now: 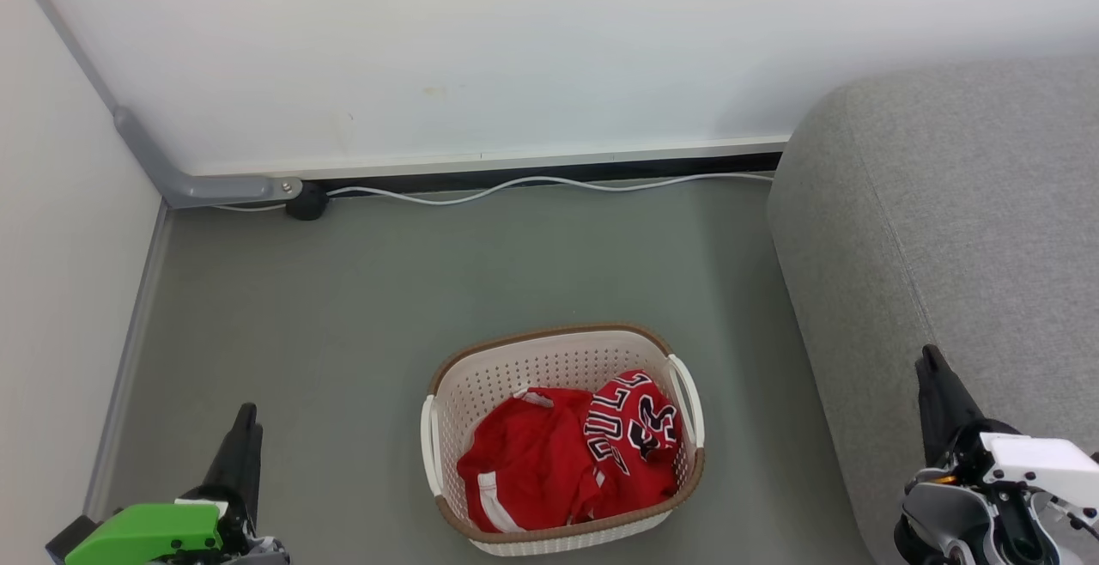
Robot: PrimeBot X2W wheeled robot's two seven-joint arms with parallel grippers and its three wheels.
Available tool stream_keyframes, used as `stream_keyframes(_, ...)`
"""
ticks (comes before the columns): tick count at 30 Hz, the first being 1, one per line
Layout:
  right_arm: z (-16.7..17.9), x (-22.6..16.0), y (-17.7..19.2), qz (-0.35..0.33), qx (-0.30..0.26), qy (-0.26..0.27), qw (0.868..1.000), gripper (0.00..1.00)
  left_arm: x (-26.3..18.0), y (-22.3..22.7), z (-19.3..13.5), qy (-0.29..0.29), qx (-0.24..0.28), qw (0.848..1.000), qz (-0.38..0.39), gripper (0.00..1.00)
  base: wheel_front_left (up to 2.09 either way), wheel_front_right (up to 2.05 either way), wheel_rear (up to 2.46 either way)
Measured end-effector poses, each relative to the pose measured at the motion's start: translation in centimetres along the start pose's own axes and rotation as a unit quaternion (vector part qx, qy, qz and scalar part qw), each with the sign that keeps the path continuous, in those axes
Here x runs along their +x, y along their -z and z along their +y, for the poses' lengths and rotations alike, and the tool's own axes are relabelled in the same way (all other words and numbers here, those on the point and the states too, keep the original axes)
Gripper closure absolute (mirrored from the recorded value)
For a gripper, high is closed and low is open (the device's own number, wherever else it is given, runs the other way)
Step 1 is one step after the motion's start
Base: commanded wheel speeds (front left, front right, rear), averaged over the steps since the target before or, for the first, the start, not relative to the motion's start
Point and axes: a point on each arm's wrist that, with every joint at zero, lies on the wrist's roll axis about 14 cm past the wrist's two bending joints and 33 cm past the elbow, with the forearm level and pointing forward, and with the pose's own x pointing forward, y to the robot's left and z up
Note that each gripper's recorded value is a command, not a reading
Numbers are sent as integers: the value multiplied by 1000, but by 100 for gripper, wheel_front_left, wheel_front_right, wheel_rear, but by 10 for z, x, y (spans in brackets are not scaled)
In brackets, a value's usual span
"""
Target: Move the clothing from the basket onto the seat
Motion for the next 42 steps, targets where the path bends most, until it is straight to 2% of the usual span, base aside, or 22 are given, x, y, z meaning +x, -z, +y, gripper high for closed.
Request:
stream_keyframes(3, -7, -4, 2, 1, 2, 10, 1000, 0, -4, 1, 8, -10, -1, 1000, -1, 0, 0, 0, 0)
stream_keyframes(11, -6, -3, 8, 3, -11, 8, 1000, 0, -3, 2, 0, 1, 13, 1000, -6, 0, 0, 0, 0)
stream_keyframes(19, -3, -3, 16, 10, -46, 4, 999, 0, -2, 3, -8, 12, 52, 999, -11, 0, 0, 0, 0)
stream_keyframes(27, 4, -1, 19, 11, -103, -1, 995, 0, -2, 2, -17, 20, 112, 993, -16, 0, 0, 0, 0)
stream_keyframes(33, 11, 1, 27, 20, -166, -14, 986, 0, -1, -1, -26, 27, 156, 987, -29, 0, 0, 0, 0)
stream_keyframes(42, 20, 2, 42, 35, -253, -29, 966, 0, -2, 2, -43, 50, 258, 964, -32, 0, 0, 0, 0)
